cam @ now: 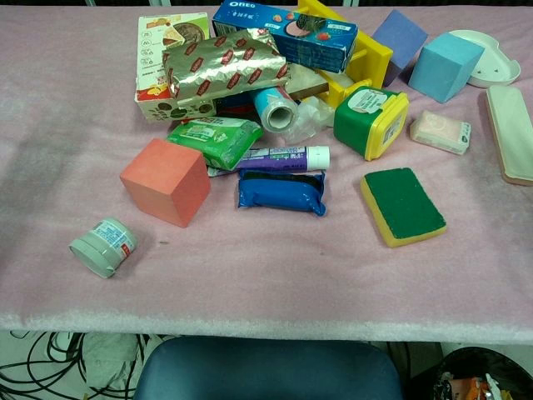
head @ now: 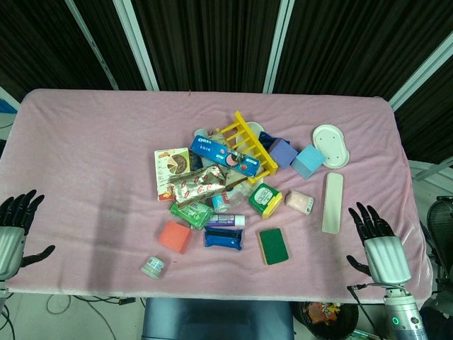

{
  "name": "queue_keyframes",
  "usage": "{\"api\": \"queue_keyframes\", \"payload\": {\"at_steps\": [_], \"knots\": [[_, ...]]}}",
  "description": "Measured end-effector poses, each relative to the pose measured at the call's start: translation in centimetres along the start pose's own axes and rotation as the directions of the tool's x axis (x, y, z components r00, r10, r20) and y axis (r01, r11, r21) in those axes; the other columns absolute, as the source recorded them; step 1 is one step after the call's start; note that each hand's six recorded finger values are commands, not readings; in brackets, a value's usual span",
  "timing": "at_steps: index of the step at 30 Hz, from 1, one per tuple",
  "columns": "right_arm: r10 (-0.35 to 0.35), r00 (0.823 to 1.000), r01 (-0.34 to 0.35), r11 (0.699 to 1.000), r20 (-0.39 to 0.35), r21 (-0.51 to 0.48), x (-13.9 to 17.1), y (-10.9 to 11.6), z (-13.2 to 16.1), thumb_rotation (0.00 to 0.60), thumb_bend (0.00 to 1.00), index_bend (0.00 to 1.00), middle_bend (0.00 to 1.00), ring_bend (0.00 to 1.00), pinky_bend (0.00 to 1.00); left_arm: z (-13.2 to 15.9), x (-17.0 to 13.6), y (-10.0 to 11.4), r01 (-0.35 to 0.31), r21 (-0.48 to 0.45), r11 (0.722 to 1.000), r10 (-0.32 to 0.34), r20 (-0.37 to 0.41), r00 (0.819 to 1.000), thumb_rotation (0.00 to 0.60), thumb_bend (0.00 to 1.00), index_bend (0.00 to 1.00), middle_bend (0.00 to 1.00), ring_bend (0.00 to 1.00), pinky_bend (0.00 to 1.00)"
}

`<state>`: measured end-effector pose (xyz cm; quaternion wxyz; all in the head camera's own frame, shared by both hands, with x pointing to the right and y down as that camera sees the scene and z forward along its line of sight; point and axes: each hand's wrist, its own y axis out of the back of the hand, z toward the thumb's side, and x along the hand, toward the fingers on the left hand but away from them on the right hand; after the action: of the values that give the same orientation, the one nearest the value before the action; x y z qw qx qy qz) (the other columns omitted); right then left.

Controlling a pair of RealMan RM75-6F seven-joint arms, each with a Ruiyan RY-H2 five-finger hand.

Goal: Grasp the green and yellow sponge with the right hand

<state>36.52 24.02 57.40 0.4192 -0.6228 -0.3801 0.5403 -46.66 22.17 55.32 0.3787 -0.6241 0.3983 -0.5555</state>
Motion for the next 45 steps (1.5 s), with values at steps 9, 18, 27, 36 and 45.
{"api": "queue_keyframes", "payload": {"at_steps": [9,18,27,36,45], "knots": [[0.002,1.000,-0.002,1.000,0.000,-0.001,0.0,0.0,0.0,0.600,0.11,0.00,0.00,0.00,0.24,0.0,0.0,0.0,-0.002,-0.001,1.000,0.002,0.001,1.000,0.600,0.00,0.00,0.00,0.00,0.00],[0.009,1.000,-0.009,1.000,-0.007,-0.006,0.1,-0.1,0.1,0.600,0.11,0.00,0.00,0.00,0.24,0.0,0.0,0.1,-0.006,-0.004,1.000,0.006,0.001,1.000,0.600,0.00,0.00,0.00,0.00,0.00],[0.032,0.998,-0.034,0.999,-0.060,-0.039,-0.1,-0.2,1.3,0.600,0.11,0.00,0.00,0.00,0.24,0.0,0.0,0.1,-0.006,-0.010,1.000,0.006,-0.001,1.000,0.600,0.00,0.00,0.00,0.00,0.00],[0.169,0.962,-0.191,0.978,-0.215,-0.087,-1.0,-1.8,5.8,0.600,0.11,0.00,0.00,0.00,0.24,0.0,0.0,0.2,-0.006,-0.016,1.000,0.006,-0.001,1.000,0.600,0.00,0.00,0.00,0.00,0.00],[0.280,0.911,-0.317,0.945,-0.303,-0.080,-2.1,-4.8,11.2,0.600,0.11,0.00,0.00,0.00,0.24,-0.1,0.0,0.1,0.001,-0.022,1.000,-0.001,-0.008,1.000,0.600,0.00,0.00,0.00,0.00,0.00]]}}
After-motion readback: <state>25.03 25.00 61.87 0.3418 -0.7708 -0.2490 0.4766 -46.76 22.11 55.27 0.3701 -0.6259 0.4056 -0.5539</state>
